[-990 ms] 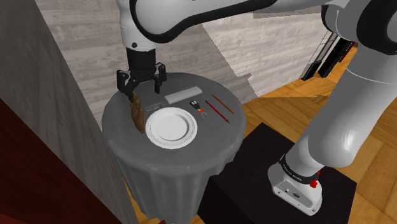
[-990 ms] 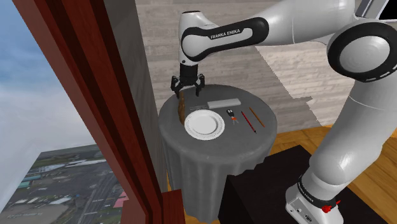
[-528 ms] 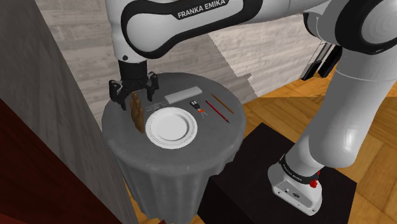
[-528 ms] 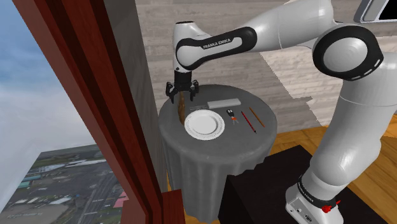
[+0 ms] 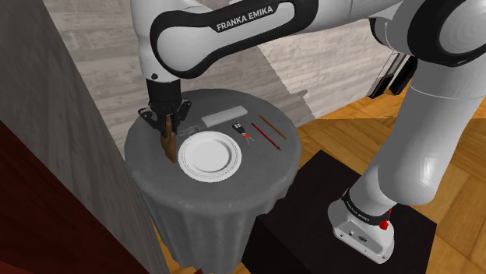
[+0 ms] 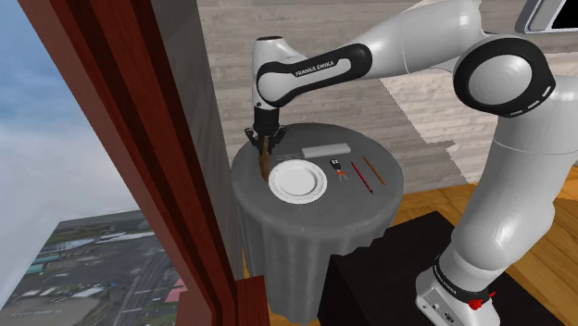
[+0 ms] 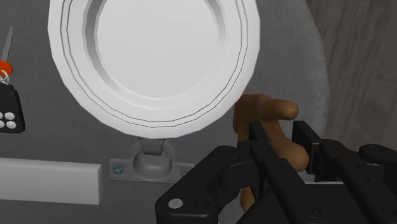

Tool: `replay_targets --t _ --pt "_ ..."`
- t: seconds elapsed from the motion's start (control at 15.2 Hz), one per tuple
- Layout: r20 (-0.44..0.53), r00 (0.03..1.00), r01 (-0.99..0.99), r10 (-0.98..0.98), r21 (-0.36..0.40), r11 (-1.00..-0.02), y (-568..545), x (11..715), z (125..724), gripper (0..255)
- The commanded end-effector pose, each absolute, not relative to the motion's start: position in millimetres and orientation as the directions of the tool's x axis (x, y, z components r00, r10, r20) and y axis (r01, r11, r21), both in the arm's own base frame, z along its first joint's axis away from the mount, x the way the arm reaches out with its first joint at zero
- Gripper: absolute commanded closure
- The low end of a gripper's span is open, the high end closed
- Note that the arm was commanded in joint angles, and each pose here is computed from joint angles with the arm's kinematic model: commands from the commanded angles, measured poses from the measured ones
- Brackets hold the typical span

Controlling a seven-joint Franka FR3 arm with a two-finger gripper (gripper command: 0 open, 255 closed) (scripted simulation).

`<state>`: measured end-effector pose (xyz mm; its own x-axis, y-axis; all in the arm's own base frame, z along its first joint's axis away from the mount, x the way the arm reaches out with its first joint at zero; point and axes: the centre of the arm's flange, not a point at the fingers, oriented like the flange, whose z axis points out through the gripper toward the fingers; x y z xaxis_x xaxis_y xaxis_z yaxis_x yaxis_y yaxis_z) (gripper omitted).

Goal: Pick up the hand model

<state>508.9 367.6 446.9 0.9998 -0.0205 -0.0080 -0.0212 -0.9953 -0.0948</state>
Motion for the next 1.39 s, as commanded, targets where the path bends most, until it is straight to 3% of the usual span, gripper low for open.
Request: replay_targets --t 0.0,0.33,1.32 --pt "-0.008 1.000 -0.021 -0.021 -0.095 -0.995 367.5 509.0 446.6 255" --pt "-0.008 1.000 -0.021 -0.021 -0.095 -0.995 367.3 508.7 446.7 255" --pt "-0.008 1.000 -0.021 -0.021 -0.095 -0.995 367.3 508.7 525.9 255"
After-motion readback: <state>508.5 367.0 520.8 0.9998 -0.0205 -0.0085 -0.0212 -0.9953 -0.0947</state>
